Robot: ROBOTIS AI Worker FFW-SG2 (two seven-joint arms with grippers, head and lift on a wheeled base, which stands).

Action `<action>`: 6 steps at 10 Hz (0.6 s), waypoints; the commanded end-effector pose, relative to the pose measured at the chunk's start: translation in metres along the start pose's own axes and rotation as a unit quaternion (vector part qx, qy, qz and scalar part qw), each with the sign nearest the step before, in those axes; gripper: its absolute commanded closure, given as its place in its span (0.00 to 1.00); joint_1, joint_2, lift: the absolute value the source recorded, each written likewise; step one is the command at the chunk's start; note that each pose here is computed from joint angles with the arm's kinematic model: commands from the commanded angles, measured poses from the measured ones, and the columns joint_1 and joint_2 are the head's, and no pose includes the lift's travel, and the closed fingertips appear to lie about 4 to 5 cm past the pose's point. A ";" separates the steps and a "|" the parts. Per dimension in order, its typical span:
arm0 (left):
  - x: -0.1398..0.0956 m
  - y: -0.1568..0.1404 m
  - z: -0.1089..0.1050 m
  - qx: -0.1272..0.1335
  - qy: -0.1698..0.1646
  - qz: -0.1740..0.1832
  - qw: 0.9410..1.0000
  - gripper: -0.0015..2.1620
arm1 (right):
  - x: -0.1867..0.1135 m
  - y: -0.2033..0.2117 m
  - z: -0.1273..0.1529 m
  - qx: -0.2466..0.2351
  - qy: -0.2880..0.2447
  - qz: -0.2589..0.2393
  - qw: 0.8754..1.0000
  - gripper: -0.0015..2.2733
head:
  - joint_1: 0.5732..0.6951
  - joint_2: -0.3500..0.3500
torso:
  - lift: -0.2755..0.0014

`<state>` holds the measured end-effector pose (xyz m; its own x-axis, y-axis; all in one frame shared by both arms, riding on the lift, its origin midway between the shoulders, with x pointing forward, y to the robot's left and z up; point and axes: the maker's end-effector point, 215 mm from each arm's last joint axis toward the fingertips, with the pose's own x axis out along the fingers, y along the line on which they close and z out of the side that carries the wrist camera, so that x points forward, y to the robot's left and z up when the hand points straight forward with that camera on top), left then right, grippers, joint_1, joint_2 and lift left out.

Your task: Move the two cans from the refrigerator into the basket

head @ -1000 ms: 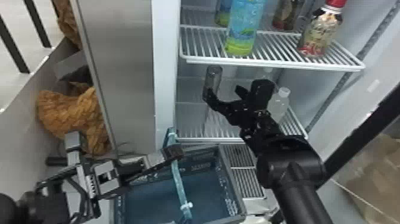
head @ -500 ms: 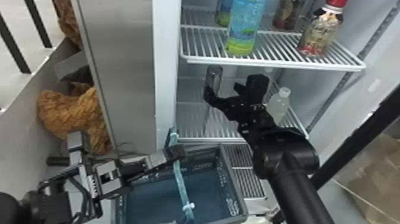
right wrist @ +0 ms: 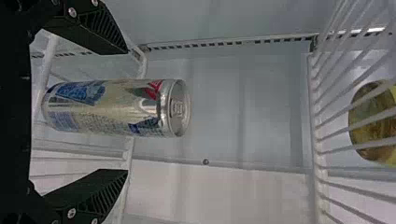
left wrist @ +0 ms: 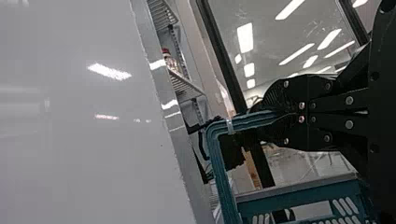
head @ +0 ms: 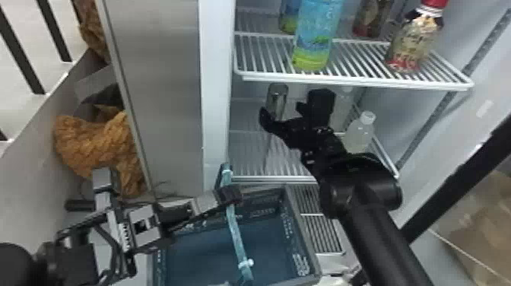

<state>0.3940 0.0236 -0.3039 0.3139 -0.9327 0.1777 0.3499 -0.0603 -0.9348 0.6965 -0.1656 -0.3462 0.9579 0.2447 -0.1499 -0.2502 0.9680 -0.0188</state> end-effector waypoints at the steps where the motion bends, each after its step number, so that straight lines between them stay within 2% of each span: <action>1: 0.002 -0.001 -0.001 -0.002 0.002 -0.002 1.000 0.56 | 0.004 -0.001 0.000 0.000 0.003 0.000 1.000 0.06 | 1.00 0.30 | 0.20; 4: 0.001 0.000 -0.001 -0.003 0.001 -0.002 1.000 0.56 | 0.004 -0.002 -0.007 0.008 0.009 -0.002 1.000 0.08 | 1.00 0.29 | 0.20; 5: 0.002 0.000 -0.002 -0.003 0.002 -0.002 1.000 0.56 | 0.004 -0.002 -0.010 0.009 0.015 -0.002 1.000 0.20 | 1.00 0.29 | 0.20; 6: 0.002 0.000 -0.002 -0.003 0.002 -0.003 1.000 0.56 | 0.005 -0.001 -0.010 0.003 0.016 -0.001 1.000 0.41 | 1.00 0.29 | 0.20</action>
<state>0.3927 0.0209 -0.3040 0.3082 -0.9339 0.1812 0.3456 -0.0675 -0.9359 0.7003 -0.1665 -0.3563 0.9543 0.2387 -0.1796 -0.2442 0.9697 -0.0085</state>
